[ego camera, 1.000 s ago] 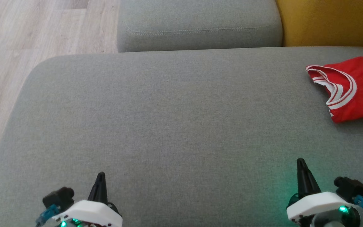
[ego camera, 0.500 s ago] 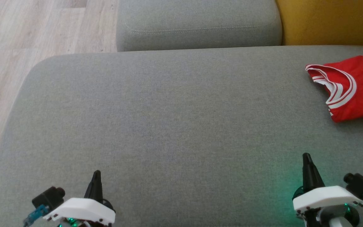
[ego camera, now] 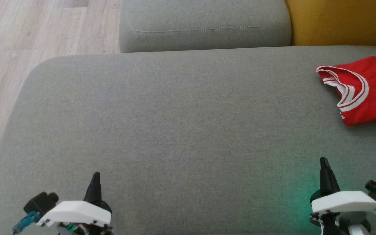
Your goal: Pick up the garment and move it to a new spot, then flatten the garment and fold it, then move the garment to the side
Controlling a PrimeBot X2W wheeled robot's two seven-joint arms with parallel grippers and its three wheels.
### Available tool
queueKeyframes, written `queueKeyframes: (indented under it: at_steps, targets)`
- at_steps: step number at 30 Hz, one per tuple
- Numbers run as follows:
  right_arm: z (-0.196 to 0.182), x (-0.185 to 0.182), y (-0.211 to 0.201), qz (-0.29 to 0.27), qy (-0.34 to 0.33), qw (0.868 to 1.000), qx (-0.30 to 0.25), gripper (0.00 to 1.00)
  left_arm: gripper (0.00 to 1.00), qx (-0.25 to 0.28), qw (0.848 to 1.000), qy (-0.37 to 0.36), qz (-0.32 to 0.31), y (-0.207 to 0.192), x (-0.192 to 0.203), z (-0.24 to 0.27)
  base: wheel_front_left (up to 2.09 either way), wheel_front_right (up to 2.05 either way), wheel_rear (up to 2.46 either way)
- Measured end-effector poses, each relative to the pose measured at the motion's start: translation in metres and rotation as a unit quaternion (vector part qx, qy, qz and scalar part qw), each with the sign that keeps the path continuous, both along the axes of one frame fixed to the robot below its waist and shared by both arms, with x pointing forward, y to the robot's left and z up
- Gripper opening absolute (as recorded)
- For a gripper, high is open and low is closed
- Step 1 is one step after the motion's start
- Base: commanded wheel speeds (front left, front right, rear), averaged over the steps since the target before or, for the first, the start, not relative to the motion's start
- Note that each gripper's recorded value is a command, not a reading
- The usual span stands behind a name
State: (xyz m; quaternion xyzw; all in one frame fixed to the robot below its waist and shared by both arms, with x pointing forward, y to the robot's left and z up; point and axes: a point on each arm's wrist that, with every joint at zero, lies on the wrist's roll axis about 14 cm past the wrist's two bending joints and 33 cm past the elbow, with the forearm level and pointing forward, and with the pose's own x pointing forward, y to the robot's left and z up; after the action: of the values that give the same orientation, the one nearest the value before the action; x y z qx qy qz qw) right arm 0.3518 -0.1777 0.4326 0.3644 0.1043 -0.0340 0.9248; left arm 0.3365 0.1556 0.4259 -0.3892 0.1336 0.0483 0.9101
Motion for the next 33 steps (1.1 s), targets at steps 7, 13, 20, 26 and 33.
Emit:
queueKeyframes:
  at_steps: [7, 13, 20, 26, 33]
  targets:
    - [0.001, 0.001, -0.003, -0.013, 0.002, 0.999, 0.038, 0.0, 0.0, -0.036, 0.999, -0.001, 0.013, 0.004, 0.004, 0.003, 0.0, 0.0, 0.0]
    - [0.003, 0.002, -0.007, -0.025, 0.001, 0.998, 0.065, 0.0, 0.0, -0.062, 0.998, -0.003, 0.015, 0.004, 0.007, 0.005, 0.0, 0.0, 0.0]
    - [0.006, 0.004, -0.009, -0.034, -0.003, 0.994, 0.102, 0.0, 0.0, -0.099, 0.995, -0.003, 0.025, 0.008, 0.008, 0.006, 0.0, 0.0, 0.0]
    - [0.007, 0.004, -0.011, -0.042, -0.002, 0.99, 0.135, 0.0, 0.0, -0.129, 0.991, -0.006, 0.03, 0.009, 0.011, 0.009, 0.0, 0.0, 0.0]
    - [0.015, 0.01, -0.015, -0.052, -0.013, 0.983, 0.174, 0.0, 0.0, -0.165, 0.985, -0.015, 0.039, 0.013, 0.017, 0.015, 0.0, 0.0, 0.0]
